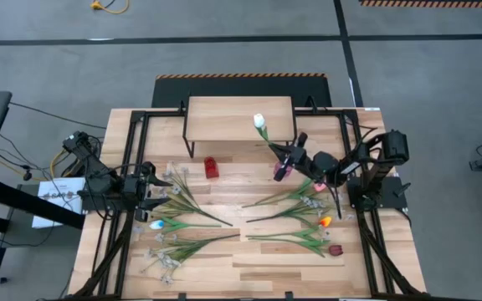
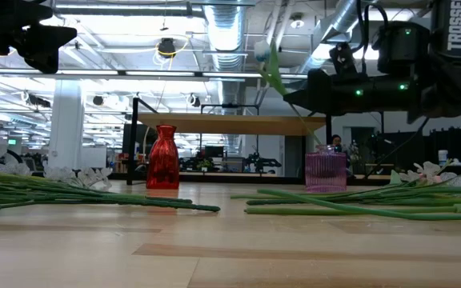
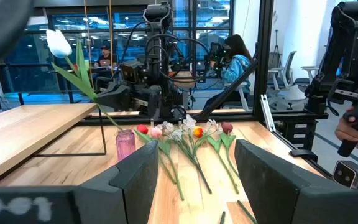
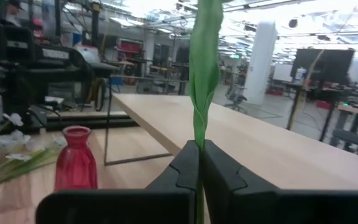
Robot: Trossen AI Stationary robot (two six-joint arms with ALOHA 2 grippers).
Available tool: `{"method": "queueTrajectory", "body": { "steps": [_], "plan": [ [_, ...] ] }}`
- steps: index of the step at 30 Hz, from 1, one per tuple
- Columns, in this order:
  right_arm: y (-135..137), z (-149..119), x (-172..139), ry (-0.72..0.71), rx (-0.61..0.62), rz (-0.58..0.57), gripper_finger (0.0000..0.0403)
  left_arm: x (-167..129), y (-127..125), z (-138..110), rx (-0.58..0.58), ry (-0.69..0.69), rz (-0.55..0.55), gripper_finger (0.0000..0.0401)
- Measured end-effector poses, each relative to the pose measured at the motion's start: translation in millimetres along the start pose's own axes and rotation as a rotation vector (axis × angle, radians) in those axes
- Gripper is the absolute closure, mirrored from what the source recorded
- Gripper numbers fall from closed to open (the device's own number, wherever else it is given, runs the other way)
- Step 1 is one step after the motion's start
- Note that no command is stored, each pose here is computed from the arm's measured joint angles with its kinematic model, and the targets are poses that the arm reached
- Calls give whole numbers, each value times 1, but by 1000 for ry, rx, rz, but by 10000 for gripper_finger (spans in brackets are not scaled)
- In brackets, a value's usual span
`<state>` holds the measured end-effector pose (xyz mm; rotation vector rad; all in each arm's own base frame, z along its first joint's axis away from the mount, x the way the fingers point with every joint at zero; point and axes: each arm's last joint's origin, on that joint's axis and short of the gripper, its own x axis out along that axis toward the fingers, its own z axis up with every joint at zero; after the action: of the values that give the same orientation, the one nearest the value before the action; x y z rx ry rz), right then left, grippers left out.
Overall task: Pick and place flowers into a vace then onto a shelf
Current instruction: Put the top white tulip into the pink vase, then put the bottom white flowers into the pink vase
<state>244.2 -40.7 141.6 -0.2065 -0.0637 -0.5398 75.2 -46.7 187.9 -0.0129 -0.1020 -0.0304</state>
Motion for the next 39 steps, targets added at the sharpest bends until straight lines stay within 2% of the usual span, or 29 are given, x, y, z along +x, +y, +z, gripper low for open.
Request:
{"method": "queueTrajectory", "body": {
  "steps": [5, 11, 14, 22, 30, 39],
  "plan": [
    [3, -2, -6, 29, -13, -47, 378, 0, 0, 0, -1, 0, 0, 197],
    [8, -3, -19, 38, -21, -19, 363, 0, 0, 0, -1, 0, 0, 197],
    [11, 3, -23, 30, -20, -54, 357, 0, 0, 0, -1, 0, 0, 197],
    [15, 22, -38, 1, -82, -143, 344, 0, 0, 0, -1, 0, 0, 197],
    [23, 44, -55, -53, -104, -138, 331, 0, 0, 0, -2, -1, 0, 197],
    [31, 72, -79, -93, -38, -104, 326, 0, 0, 0, -1, -1, -3, 197]
  ]
}}
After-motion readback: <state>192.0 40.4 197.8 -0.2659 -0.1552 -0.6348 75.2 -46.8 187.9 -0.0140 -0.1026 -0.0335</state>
